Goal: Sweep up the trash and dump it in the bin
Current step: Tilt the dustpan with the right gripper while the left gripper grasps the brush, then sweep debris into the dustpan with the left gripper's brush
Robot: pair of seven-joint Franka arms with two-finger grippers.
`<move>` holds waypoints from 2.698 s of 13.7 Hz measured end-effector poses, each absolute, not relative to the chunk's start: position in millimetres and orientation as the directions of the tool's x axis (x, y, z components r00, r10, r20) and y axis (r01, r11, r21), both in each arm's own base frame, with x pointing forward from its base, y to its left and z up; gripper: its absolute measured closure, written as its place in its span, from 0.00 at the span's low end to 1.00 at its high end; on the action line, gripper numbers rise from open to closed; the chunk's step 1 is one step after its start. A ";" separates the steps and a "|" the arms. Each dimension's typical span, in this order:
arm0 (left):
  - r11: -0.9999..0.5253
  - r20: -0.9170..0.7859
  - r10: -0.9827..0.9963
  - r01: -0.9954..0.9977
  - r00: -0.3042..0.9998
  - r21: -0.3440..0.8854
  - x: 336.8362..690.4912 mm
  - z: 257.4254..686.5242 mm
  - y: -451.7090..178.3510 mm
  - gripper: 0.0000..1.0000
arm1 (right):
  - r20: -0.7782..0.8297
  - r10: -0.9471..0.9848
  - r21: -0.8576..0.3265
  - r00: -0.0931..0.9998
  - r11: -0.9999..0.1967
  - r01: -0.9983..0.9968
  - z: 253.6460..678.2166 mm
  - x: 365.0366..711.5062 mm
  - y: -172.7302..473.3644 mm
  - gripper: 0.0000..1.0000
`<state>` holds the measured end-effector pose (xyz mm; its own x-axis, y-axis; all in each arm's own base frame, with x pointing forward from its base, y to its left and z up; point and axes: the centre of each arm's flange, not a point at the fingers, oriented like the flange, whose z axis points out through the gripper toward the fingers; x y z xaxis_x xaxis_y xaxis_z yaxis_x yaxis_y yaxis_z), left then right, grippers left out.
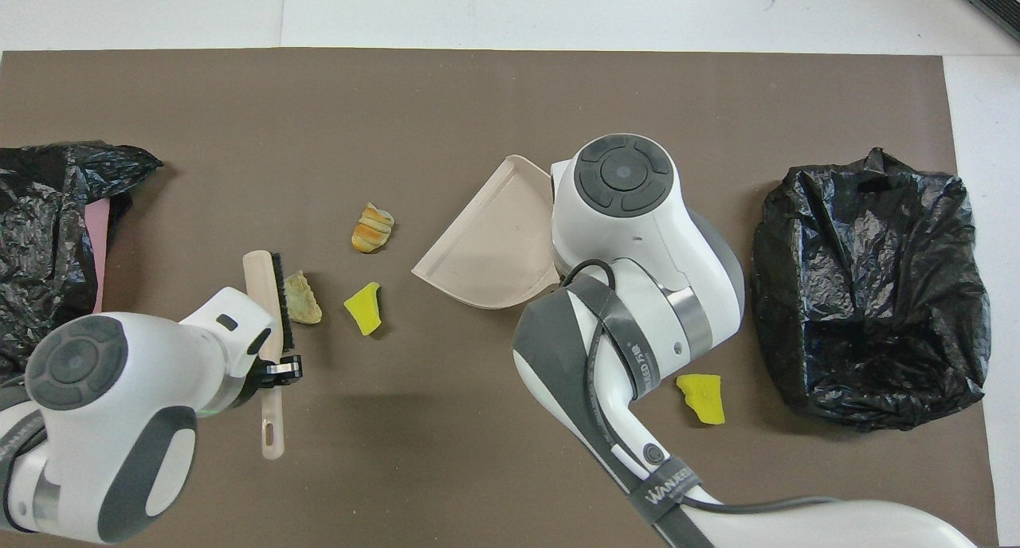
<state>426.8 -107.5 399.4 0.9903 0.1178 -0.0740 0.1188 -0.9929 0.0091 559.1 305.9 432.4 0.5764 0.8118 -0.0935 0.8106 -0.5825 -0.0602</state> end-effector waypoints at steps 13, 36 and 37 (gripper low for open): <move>-0.996 -0.075 0.082 0.083 0.994 0.013 456.3 352.0 -74.6 0.74 | -0.083 0.983 -0.053 0.162 -0.167 0.985 365.6 568.0 307.9 0.67; -0.953 -0.029 0.082 0.087 0.996 0.289 471.3 394.0 -241.8 0.74 | -0.286 0.954 0.080 -0.090 0.117 0.990 342.3 530.6 354.1 0.67; -0.950 -0.023 0.106 0.108 0.994 0.293 479.4 398.3 -230.4 0.74 | -0.296 0.950 0.084 -0.101 0.131 0.988 342.7 528.1 356.4 0.67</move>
<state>479.4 -230.4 398.3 0.9941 0.1058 -0.0233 0.1079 -0.9500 0.2931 528.1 356.4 342.7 -0.1010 0.9497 -0.2963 0.9878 0.1312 0.0836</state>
